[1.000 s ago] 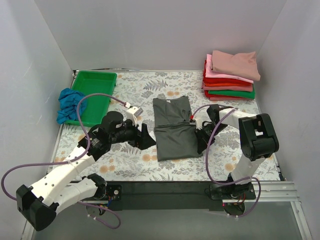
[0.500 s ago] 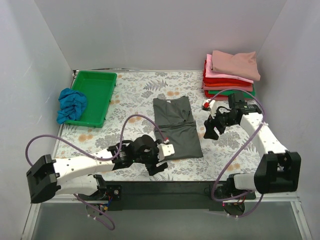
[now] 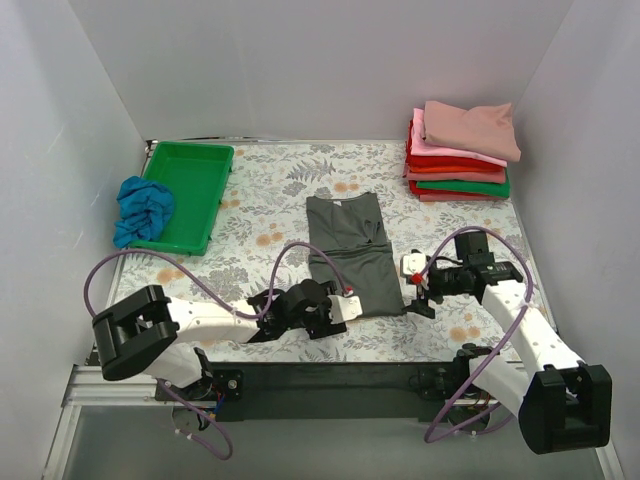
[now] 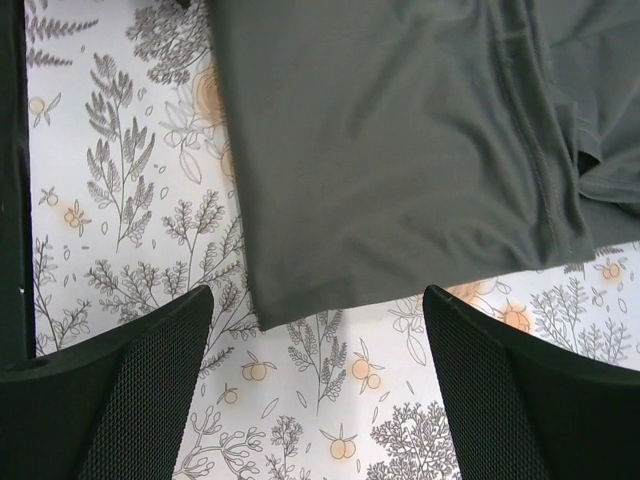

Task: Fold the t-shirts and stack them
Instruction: Fold the tshirt

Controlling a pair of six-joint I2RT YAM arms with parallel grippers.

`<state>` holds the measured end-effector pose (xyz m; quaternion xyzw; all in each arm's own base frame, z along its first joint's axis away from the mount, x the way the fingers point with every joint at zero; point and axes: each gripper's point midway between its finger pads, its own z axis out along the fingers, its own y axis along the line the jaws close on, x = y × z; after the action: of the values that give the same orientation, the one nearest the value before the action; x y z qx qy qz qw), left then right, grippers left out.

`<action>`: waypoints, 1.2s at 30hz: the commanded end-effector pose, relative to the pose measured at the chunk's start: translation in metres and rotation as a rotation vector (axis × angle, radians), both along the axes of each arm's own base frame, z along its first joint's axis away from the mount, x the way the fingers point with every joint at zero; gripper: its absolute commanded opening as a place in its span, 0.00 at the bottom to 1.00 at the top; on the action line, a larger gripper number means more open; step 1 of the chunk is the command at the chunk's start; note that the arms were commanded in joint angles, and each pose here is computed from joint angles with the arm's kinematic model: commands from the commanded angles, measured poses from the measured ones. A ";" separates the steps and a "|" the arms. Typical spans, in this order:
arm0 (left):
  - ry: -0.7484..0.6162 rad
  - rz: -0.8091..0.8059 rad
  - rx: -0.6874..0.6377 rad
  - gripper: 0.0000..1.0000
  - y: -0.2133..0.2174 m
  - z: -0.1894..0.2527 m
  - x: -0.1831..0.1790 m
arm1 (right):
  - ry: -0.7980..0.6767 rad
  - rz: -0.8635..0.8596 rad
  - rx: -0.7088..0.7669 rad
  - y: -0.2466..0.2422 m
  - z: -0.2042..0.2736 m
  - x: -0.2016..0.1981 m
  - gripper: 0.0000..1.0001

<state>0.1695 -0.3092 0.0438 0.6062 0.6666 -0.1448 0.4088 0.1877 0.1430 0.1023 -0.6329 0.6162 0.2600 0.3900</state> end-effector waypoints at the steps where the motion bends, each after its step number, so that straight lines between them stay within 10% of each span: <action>1: -0.037 -0.007 -0.007 0.63 -0.003 -0.007 0.004 | -0.119 0.103 -0.027 0.003 -0.007 0.000 0.91; 7: -0.016 0.008 0.053 0.58 0.010 -0.030 0.001 | -0.174 0.179 -0.121 0.007 -0.024 0.002 0.89; 13: -0.027 0.046 0.097 0.23 0.023 -0.045 0.004 | -0.204 0.275 -0.221 0.020 -0.052 -0.006 0.86; 22: -0.006 0.015 0.034 0.13 0.020 -0.032 -0.005 | -0.218 0.285 -0.321 0.028 -0.087 -0.013 0.78; 28: 0.020 -0.014 0.018 0.11 0.019 -0.031 -0.013 | -0.166 0.242 -0.385 0.023 -0.103 -0.014 0.52; 32: 0.086 -0.075 0.009 0.11 0.017 -0.033 -0.030 | -0.078 0.292 -0.420 0.019 -0.108 -0.033 0.02; 36: 0.189 -0.153 -0.004 0.09 0.009 -0.022 -0.051 | -0.034 0.411 -0.392 0.021 -0.096 -0.064 0.01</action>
<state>0.1493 -0.3021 0.0216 0.6183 0.6558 -0.1796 0.3941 0.1720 0.1899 0.0205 -0.7975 0.4973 0.1572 0.3032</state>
